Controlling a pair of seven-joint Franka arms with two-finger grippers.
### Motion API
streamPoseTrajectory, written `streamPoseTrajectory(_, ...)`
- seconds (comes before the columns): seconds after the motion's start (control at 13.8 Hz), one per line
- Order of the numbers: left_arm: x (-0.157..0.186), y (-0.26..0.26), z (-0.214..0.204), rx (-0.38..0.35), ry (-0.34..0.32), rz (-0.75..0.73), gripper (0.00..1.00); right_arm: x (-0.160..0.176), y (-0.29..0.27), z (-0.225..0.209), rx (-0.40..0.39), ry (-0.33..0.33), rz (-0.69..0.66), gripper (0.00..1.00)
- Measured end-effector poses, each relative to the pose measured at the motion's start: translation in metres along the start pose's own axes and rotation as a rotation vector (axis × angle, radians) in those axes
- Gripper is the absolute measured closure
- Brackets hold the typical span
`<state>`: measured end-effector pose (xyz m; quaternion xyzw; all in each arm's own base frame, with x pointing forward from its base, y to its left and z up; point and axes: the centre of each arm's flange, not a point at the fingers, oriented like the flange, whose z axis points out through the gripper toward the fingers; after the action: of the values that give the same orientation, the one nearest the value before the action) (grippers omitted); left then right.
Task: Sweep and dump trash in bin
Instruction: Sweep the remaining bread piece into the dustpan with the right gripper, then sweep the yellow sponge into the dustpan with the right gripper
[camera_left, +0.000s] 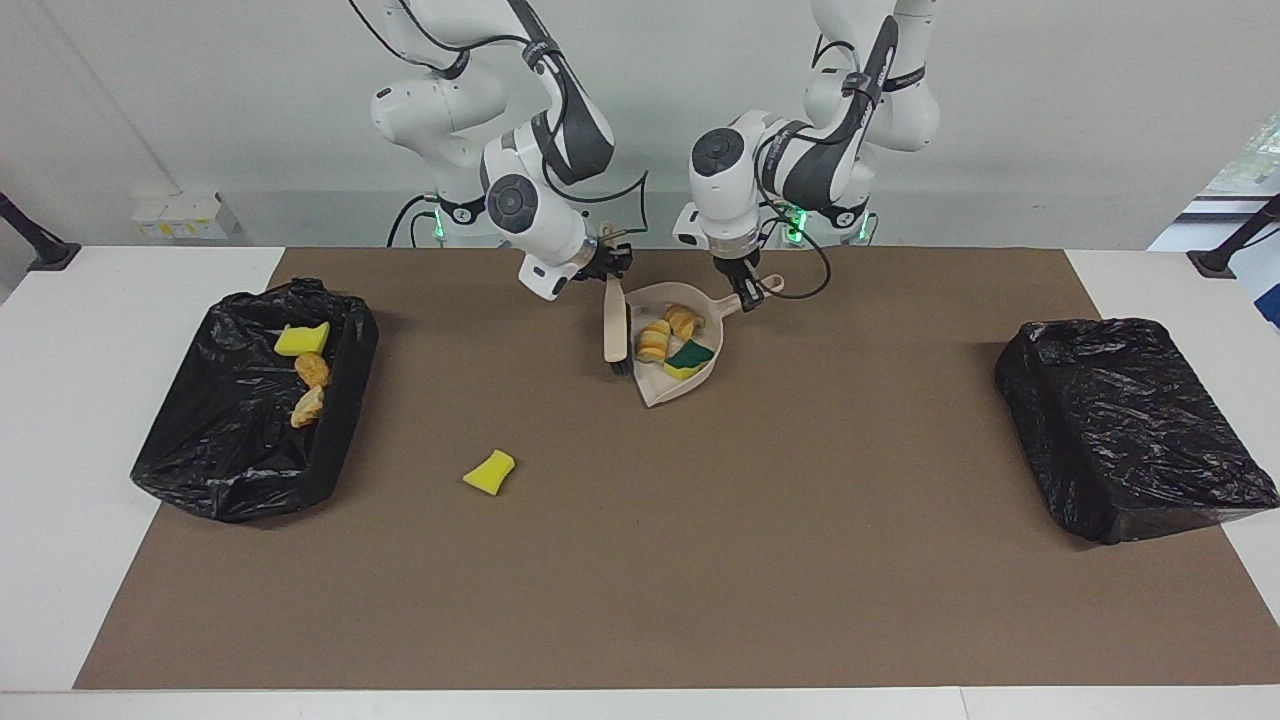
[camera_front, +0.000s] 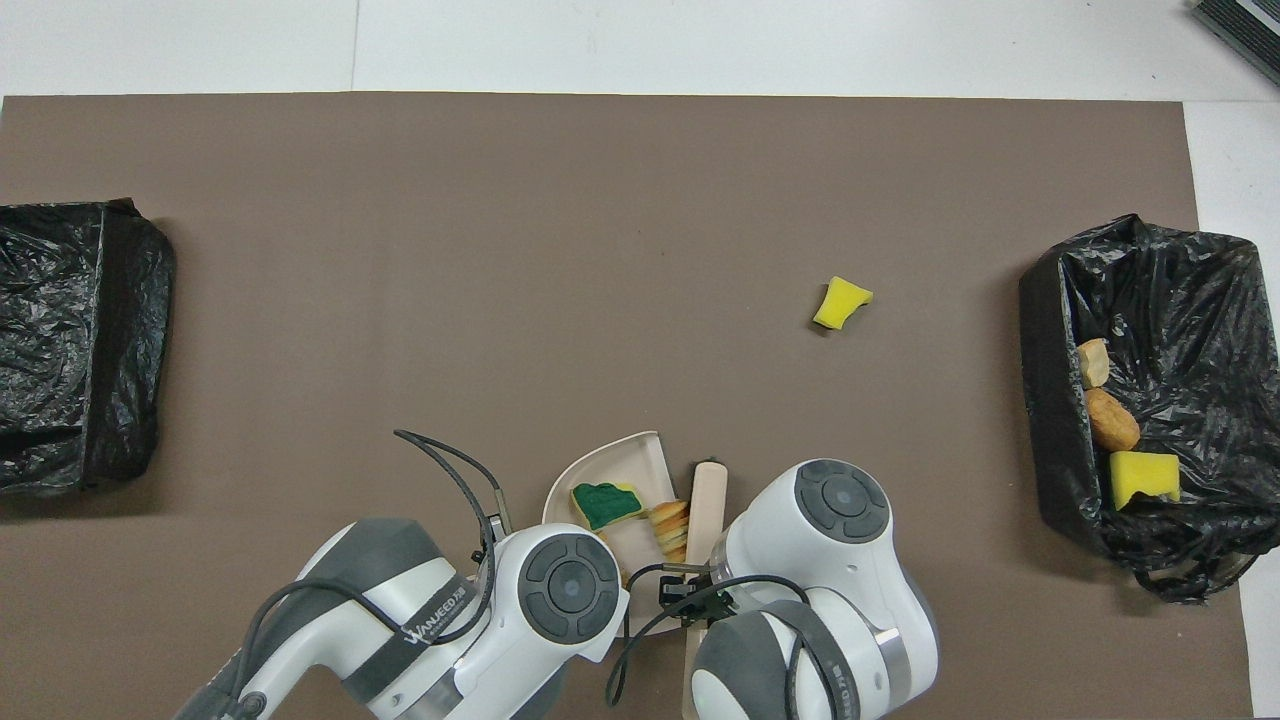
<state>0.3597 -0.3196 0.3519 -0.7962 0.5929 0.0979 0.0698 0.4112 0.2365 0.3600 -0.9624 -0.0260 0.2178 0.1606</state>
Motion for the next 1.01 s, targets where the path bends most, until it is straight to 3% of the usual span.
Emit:
streamPoseTrajectory(0.29, -0.007, -0.032, 0.005, -0.006, 0.045, -0.069, 0.67, 0.015, 0.031, -0.058, -0.152, 0.038, -0.01, 0.75)
streamPoseTrajectory(0.51, -0.003, -0.067, -0.006, -0.014, 0.071, -0.122, 0.67, 0.037, 0.058, -0.077, -0.336, 0.093, -0.01, 0.75)
streamPoseTrajectory(1.01, 0.032, -0.106, -0.034, -0.066, 0.023, -0.139, 0.67, 0.12, 0.113, -0.123, -0.636, 0.169, 0.008, 0.75)
